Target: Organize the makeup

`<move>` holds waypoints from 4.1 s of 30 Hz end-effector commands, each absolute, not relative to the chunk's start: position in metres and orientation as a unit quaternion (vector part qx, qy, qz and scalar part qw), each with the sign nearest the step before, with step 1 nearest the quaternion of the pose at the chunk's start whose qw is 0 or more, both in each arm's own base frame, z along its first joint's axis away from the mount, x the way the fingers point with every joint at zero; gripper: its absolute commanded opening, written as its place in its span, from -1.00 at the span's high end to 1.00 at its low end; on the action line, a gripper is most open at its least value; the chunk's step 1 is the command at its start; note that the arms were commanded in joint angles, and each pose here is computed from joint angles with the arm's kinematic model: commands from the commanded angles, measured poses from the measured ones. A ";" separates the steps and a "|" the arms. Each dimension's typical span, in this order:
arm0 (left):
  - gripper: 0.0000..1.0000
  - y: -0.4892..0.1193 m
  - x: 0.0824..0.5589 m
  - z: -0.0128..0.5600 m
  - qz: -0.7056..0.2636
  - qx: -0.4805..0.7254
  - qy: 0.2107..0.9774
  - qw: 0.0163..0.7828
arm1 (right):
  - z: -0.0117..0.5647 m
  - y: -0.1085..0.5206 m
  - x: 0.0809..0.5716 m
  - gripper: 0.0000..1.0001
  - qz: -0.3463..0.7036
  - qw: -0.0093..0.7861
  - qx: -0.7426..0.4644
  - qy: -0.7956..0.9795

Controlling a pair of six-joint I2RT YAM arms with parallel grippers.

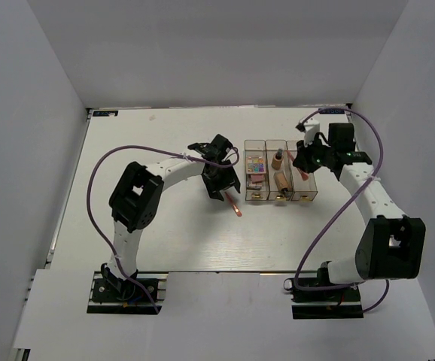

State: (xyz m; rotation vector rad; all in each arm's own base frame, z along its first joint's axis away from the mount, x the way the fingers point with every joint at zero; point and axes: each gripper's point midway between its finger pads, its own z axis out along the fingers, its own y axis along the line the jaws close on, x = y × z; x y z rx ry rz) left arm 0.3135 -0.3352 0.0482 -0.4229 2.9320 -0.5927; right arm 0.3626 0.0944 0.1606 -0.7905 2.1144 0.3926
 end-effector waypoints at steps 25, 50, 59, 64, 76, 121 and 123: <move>-0.10 -0.344 0.314 0.036 -0.157 -0.111 0.981 0.039 | 0.135 0.050 0.438 -0.78 0.170 0.377 -0.089 0.906; 0.46 -0.321 0.282 -0.007 -0.086 -0.041 0.995 -0.020 | 0.170 0.057 0.430 -0.78 0.205 0.423 -0.089 0.878; 0.79 -0.301 0.266 0.001 -0.081 -0.011 0.997 -0.010 | 0.177 0.061 0.425 -0.78 0.215 0.430 -0.091 0.872; 0.81 -0.324 0.289 0.056 -0.157 0.021 0.985 0.065 | 0.181 0.059 0.423 -0.78 0.209 0.439 -0.096 0.868; 0.81 -0.412 0.328 0.183 -0.398 0.114 0.891 0.186 | 0.206 0.044 0.427 -0.78 0.183 0.490 -0.072 0.850; 0.05 -0.568 0.360 0.217 -0.562 0.151 0.759 0.293 | 0.254 0.009 0.404 -0.78 0.201 0.570 -0.060 0.794; 0.10 -0.562 0.351 0.220 -0.544 0.165 0.767 0.297 | 0.256 0.011 0.403 -0.78 0.204 0.572 -0.068 0.792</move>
